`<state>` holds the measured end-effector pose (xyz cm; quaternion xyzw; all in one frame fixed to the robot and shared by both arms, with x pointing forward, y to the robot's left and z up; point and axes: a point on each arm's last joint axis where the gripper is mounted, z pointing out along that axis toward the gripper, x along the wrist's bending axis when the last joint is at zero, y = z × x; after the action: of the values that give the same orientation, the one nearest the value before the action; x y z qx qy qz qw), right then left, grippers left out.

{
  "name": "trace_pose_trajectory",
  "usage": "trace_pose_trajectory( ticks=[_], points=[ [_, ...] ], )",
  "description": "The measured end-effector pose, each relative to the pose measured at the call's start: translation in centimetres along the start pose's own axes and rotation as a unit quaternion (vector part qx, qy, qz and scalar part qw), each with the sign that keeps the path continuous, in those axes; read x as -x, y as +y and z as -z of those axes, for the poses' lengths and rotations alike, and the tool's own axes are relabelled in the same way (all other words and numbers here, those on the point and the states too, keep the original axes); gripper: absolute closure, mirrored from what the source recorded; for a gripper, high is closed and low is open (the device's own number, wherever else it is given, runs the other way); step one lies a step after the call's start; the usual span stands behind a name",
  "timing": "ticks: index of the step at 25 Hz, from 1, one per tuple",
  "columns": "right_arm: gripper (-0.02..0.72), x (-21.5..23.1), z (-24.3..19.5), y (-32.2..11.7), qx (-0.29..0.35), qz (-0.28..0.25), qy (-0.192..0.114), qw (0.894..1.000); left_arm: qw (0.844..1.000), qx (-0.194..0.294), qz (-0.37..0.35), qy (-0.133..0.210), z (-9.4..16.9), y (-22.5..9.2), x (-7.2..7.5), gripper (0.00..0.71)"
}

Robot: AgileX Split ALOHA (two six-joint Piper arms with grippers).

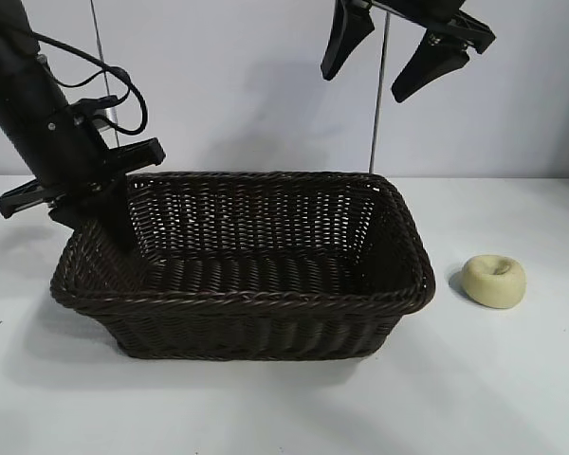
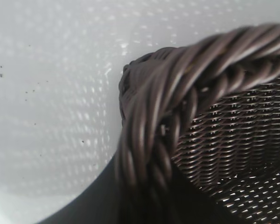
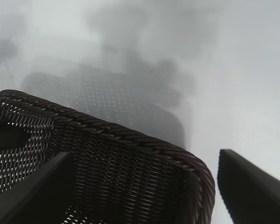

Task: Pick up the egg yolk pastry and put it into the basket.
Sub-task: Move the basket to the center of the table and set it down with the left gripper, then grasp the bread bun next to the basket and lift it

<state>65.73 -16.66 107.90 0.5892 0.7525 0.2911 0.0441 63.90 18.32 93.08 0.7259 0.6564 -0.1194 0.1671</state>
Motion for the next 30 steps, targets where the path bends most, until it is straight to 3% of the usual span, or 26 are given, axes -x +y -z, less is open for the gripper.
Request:
trace_pose_trajectory(
  ticks=[6,23,30],
  points=[
    [0.101,0.0,0.0,0.0,0.0,0.0,0.0,1.0,1.0,-0.01,-0.007,-0.003,1.1,-0.4,0.5,0.181],
    [0.101,0.0,0.0,0.0,0.0,0.0,0.0,1.0,0.995,0.07,-0.067,-0.016,12.3,-4.0,4.7,0.178],
    [0.101,0.0,0.0,0.0,-0.001,0.0,0.0,1.0,0.99,0.116,-0.032,-0.069,12.8,-5.5,5.5,0.178]
  ],
)
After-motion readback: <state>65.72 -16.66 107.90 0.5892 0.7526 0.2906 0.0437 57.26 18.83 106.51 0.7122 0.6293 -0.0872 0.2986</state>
